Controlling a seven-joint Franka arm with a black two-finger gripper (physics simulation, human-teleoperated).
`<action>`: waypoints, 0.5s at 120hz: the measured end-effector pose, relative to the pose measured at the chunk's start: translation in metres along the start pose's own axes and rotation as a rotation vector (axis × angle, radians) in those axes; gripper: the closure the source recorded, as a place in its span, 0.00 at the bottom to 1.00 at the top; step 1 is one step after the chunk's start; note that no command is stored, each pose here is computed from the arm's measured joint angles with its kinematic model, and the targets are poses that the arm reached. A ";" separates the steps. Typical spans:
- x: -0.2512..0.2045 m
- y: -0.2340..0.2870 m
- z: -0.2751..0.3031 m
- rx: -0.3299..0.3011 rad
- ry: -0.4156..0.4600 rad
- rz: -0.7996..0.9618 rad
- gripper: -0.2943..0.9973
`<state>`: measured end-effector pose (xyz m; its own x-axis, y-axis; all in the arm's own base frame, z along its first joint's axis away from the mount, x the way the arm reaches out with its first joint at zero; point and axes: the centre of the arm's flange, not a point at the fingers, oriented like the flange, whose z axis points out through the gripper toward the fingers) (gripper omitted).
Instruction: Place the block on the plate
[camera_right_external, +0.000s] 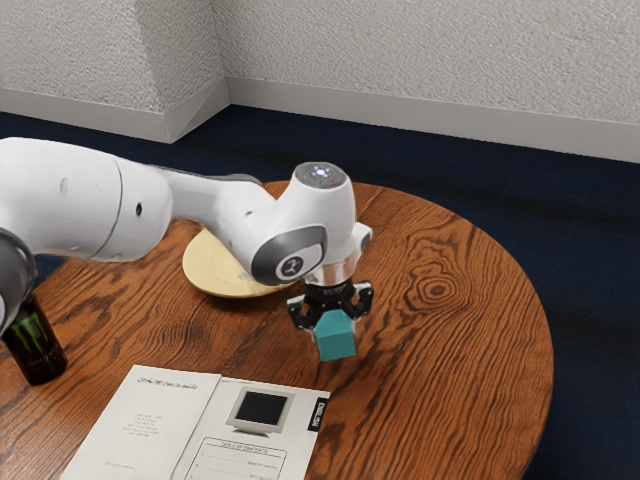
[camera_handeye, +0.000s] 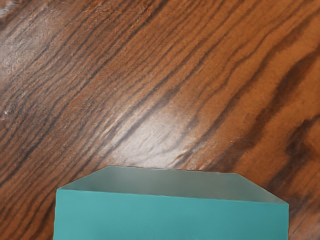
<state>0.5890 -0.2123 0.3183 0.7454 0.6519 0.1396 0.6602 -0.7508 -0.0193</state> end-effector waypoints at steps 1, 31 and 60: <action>0.002 -0.001 -0.003 0.000 0.006 0.001 0.49; 0.091 -0.044 -0.042 0.049 0.177 -0.021 0.49; 0.198 -0.088 -0.011 0.102 0.236 -0.064 0.48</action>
<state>0.6776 -0.0184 0.3591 0.6677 0.6458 0.3704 0.7200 -0.6866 -0.1008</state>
